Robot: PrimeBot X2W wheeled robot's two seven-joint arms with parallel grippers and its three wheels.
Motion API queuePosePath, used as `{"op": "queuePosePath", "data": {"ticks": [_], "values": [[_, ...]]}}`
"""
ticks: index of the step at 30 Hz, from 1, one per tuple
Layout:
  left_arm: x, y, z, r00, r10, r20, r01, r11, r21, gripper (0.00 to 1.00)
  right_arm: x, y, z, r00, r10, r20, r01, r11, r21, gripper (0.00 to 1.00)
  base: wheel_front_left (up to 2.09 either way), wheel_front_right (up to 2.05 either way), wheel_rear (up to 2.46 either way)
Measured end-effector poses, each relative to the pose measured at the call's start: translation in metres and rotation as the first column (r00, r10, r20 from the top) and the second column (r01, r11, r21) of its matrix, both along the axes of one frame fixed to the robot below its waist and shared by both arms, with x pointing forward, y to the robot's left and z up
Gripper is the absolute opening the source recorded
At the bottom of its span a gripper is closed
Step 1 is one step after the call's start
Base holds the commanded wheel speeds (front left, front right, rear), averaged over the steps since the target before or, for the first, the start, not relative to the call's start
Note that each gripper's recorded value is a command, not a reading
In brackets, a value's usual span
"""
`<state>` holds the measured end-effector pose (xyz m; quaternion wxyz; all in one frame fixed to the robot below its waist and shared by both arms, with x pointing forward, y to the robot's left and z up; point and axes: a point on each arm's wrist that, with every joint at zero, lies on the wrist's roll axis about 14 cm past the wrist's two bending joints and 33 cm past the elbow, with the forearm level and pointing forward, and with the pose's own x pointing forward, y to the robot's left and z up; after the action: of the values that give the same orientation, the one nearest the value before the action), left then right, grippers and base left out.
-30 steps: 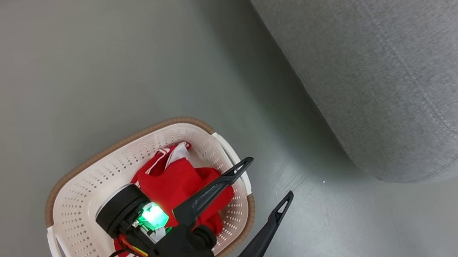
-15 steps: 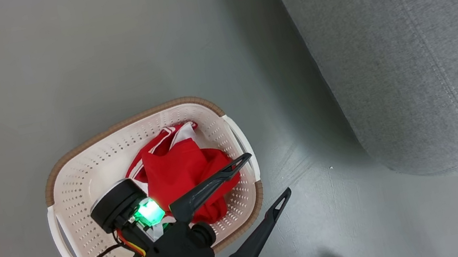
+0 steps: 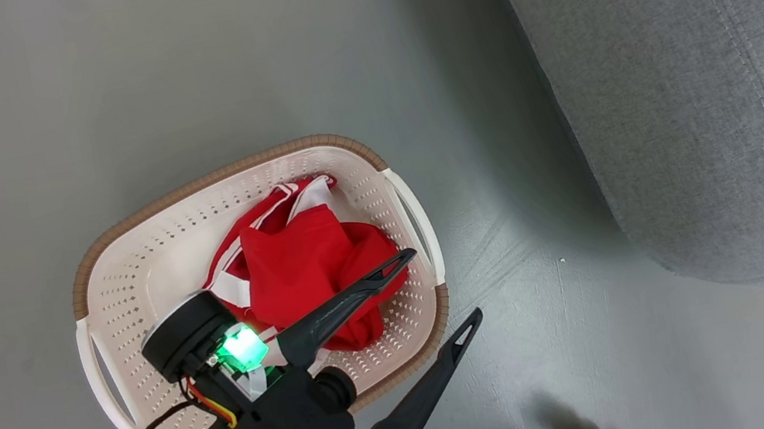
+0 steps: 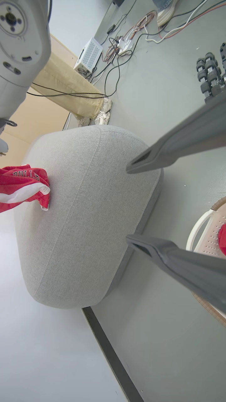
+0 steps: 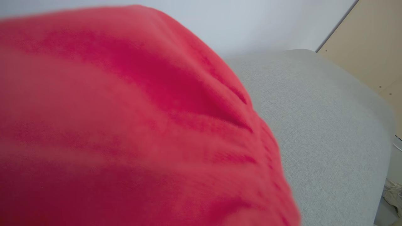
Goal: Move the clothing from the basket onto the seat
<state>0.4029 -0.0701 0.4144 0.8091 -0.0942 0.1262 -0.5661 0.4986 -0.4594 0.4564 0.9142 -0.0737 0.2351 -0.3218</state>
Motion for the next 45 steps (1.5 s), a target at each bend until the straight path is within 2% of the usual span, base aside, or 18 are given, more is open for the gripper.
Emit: {"op": "queuePosePath", "data": {"ticks": [9, 19, 20, 22, 23, 24, 25, 31, 45], "values": [[0.002, 0.005, -0.014, 1.000, 0.007, -0.026, -0.006, 1.000, 0.023, 1.00, -0.009, -0.006, -0.031, 0.997, -0.041, -0.068, 0.044, 0.998, 0.036, 0.00, 0.00, 0.00, 0.00], [0.003, 0.011, -0.017, 0.999, 0.018, -0.030, -0.017, 0.999, 0.037, 1.00, -0.025, -0.010, -0.067, 0.981, -0.087, -0.171, 0.108, 0.987, 0.120, 0.00, 0.00, 0.00, 0.00], [0.003, 0.011, -0.017, 0.999, 0.018, -0.030, -0.017, 0.999, 0.038, 1.00, -0.026, -0.010, -0.069, 0.980, -0.091, -0.177, 0.114, 0.986, 0.125, 0.05, 0.00, 0.00, 0.00], [0.003, 0.011, -0.017, 0.999, 0.020, -0.031, -0.019, 0.999, 0.039, 1.00, -0.029, -0.011, -0.072, 0.977, -0.096, -0.190, 0.121, 0.984, 0.128, 0.23, 0.00, 0.00, 0.00], [0.003, 0.012, -0.017, 0.999, 0.020, -0.032, -0.019, 0.999, 0.039, 1.00, -0.030, -0.010, -0.074, 0.975, -0.098, -0.198, 0.126, 0.983, 0.133, 0.45, 0.00, 0.00, 0.00], [0.003, 0.012, -0.017, 0.999, 0.021, -0.032, -0.019, 0.999, 0.040, 1.00, -0.031, -0.009, -0.077, 0.974, -0.099, -0.205, 0.130, 0.981, 0.141, 0.83, 0.00, 0.00, 0.00], [0.003, 0.012, -0.017, 0.999, 0.021, -0.032, -0.019, 0.999, 0.040, 1.00, -0.032, -0.008, -0.078, 0.973, -0.098, -0.209, 0.130, 0.981, 0.143, 1.00, 0.00, 0.00, 0.00], [0.003, 0.012, -0.019, 0.999, 0.018, -0.033, -0.017, 0.999, 0.042, 1.00, -0.035, -0.005, -0.089, 0.966, -0.101, -0.240, 0.144, 0.975, 0.170, 1.00, 0.00, 0.00, 0.00], [0.004, 0.008, -0.009, 1.000, 0.013, -0.013, -0.013, 1.000, 0.022, 1.00, -0.043, 0.005, -0.085, 0.955, -0.129, -0.268, 0.185, 0.963, 0.198, 1.00, 0.00, 0.00, 0.00]]}}
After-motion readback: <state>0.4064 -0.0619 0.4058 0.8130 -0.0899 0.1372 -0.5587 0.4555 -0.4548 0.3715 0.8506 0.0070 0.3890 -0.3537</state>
